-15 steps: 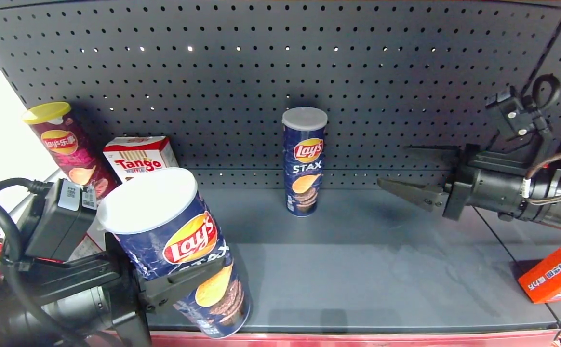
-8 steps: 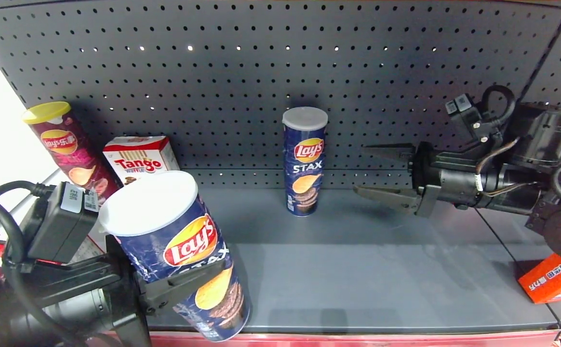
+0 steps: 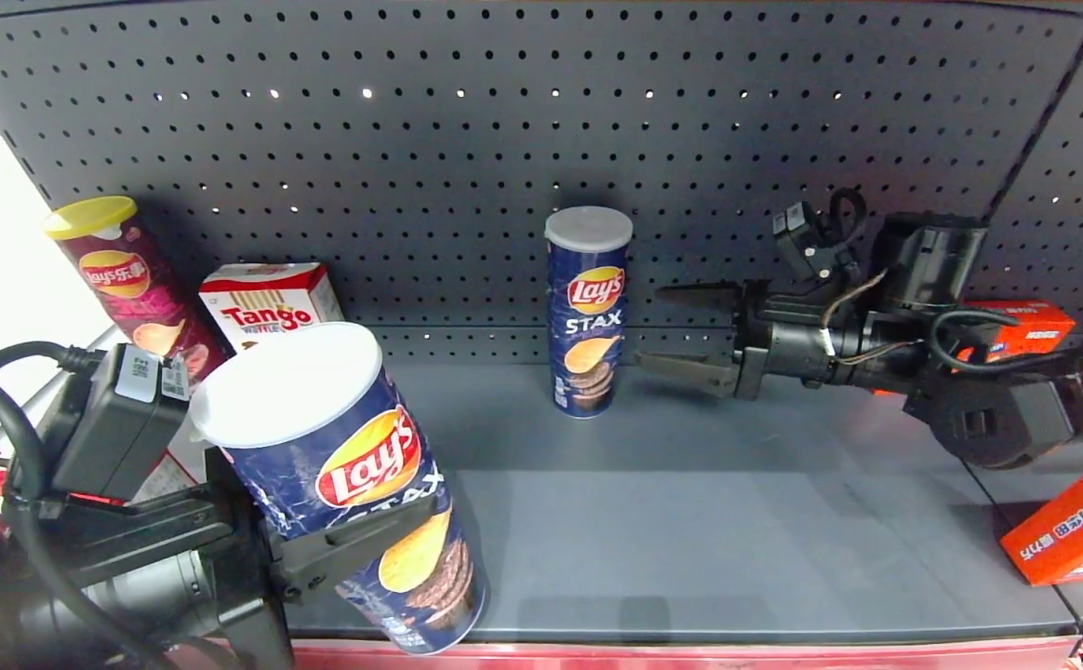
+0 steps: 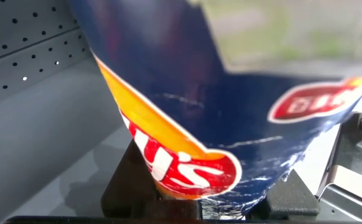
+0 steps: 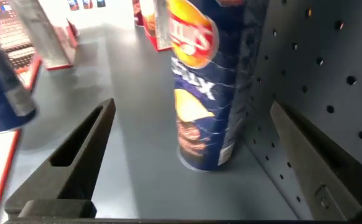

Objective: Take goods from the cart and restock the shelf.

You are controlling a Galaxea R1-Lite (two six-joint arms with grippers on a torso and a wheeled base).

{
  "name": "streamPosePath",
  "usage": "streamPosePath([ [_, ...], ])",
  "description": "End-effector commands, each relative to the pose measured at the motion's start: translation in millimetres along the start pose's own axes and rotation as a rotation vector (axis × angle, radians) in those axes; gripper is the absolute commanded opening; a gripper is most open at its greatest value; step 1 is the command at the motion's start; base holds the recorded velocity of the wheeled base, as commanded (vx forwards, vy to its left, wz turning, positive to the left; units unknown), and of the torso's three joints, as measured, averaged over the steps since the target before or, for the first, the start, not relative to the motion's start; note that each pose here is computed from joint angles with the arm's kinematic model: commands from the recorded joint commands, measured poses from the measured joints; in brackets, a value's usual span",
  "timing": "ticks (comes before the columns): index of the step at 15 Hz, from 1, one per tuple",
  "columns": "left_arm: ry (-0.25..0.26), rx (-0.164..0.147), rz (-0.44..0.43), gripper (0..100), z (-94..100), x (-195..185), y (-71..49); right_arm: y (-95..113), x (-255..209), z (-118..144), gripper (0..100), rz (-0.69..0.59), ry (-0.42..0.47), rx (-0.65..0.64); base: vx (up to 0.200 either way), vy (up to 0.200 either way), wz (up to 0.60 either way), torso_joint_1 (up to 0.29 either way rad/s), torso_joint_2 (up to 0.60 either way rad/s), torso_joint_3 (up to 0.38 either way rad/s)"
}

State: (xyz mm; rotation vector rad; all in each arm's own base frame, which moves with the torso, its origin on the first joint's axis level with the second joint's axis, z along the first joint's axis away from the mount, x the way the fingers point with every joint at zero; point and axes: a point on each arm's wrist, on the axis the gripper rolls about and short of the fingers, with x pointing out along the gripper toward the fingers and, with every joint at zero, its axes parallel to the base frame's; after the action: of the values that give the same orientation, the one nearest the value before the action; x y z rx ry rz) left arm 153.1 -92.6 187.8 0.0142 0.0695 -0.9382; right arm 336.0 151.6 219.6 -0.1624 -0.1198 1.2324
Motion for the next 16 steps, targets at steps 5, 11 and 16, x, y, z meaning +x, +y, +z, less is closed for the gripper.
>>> streamPosePath([
  [5,0.005,-0.004,0.022,0,-1.7,-2,3.8,-21,35,-25,100,0.025,0.003,0.01,0.0,0.0,0.0,0.0,0.0,0.0],
  [11,0.011,-0.007,0.025,0,-3.4,-2,3.8,-24,53,-37,100,0.048,0.002,0.016,0.0,0.0,0.0,0.0,0.0,0.0],
  [16,0.01,-0.006,0.027,0,-3.1,-2,3.7,-28,67,-41,100,0.062,-0.011,0.006,0.0,0.0,0.0,0.0,0.0,0.0],
])
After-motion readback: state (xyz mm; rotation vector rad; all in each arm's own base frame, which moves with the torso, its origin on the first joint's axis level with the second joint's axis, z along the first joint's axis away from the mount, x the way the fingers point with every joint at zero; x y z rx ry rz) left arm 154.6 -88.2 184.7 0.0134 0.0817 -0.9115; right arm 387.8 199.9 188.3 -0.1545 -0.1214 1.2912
